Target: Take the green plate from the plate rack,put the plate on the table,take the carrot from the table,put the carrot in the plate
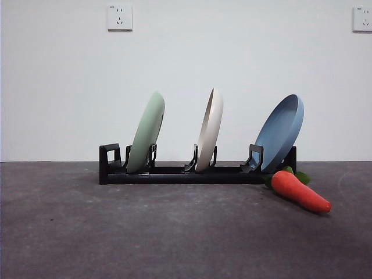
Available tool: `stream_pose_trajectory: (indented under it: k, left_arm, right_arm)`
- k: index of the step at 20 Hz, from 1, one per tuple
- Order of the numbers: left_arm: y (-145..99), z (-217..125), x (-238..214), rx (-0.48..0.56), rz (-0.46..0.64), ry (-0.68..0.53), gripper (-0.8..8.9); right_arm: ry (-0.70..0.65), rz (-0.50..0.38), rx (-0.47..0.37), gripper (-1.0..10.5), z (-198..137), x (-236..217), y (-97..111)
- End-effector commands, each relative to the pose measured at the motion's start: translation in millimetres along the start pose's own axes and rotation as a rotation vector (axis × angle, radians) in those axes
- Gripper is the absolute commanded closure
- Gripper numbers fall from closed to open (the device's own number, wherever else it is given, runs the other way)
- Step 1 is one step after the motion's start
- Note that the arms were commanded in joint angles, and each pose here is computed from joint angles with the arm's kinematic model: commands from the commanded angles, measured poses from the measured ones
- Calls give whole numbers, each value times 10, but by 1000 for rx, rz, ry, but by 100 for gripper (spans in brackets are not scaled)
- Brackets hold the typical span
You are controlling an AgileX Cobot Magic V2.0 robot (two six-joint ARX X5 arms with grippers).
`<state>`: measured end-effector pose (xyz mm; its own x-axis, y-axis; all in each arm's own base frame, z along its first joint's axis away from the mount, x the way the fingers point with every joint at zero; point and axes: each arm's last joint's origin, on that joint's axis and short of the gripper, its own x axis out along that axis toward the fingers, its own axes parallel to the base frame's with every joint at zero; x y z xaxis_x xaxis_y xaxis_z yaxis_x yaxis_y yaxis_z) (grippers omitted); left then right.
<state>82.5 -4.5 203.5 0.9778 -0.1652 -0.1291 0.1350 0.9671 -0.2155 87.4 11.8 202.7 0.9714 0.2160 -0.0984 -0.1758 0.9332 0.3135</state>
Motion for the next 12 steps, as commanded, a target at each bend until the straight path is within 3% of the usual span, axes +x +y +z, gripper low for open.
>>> stream_pose_trajectory:
  k: [1,12]
  left_arm:
    - [-52,148,-64,-22,-44,6,820]
    - [-250,690,-289,14,-190,174,820]
  right_arm:
    - [31,25,10,958,163,-43,68]
    - [327,155,-131,958,842,-155,355]
